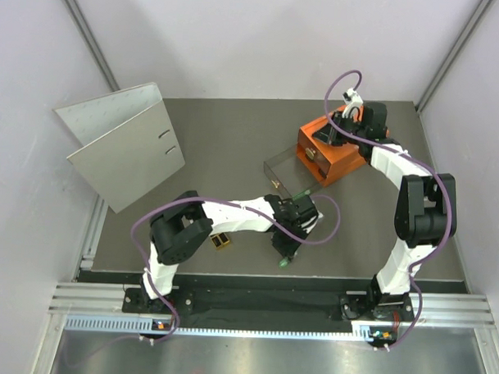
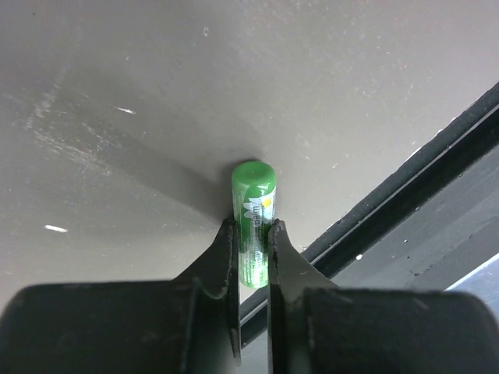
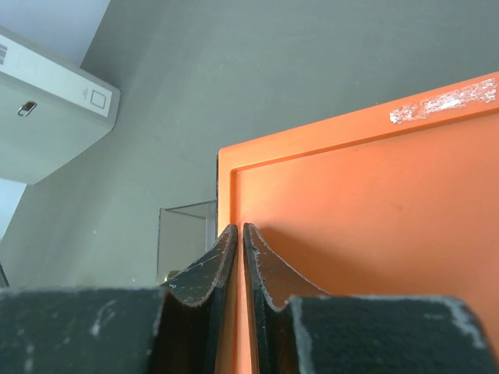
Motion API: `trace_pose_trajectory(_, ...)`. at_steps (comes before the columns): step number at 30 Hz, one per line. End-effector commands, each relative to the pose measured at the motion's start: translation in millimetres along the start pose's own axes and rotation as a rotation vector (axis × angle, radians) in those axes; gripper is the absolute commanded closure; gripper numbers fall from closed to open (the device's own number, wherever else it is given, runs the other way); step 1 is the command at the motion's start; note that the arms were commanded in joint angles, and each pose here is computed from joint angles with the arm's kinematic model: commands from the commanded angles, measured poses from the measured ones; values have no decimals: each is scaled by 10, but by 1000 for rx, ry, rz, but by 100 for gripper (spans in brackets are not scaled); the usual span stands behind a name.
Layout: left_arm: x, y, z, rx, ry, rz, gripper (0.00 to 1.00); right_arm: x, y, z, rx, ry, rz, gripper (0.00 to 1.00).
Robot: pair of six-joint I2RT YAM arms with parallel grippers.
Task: Organize the makeup
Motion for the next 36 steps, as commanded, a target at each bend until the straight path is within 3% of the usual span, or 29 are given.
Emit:
trace_pose_trajectory(1,138,120,110,-59,72,-39,100,181,-1500,-671,-316,-282,439,90)
trace_pose_trajectory(12,922,1009,396,-96,113,-309,100,161,-1477,-687,-319,-284,443,90)
trace_pose_trajectory(18,1251,1431,709,-101,178,-394,100,144,-1450,-699,-317,-288,444,90)
trace_pose_trajectory(27,1206,1779,1219,-25,176,-481,100,99,-1378,-707,-315,-287,448,90)
trace_pose_trajectory(30,1112,1855,1322,-20,189,-476,90,87,-1363,-704,-312,-286,452,90)
trace_pose_trajectory(36,1023,2088,1432,-5,179,-514,88,73,-1363,-726,-314,-288,455,90)
Point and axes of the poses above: each gripper's point midway between its finger pads, its own x axis back along the fingers, its own z axis along the line the jaws close on, y = z × x, the point moved 3 cm from there along x, back along the fingers, and after that the axes turned 7 degrees about -x, right-handed, at the moved point
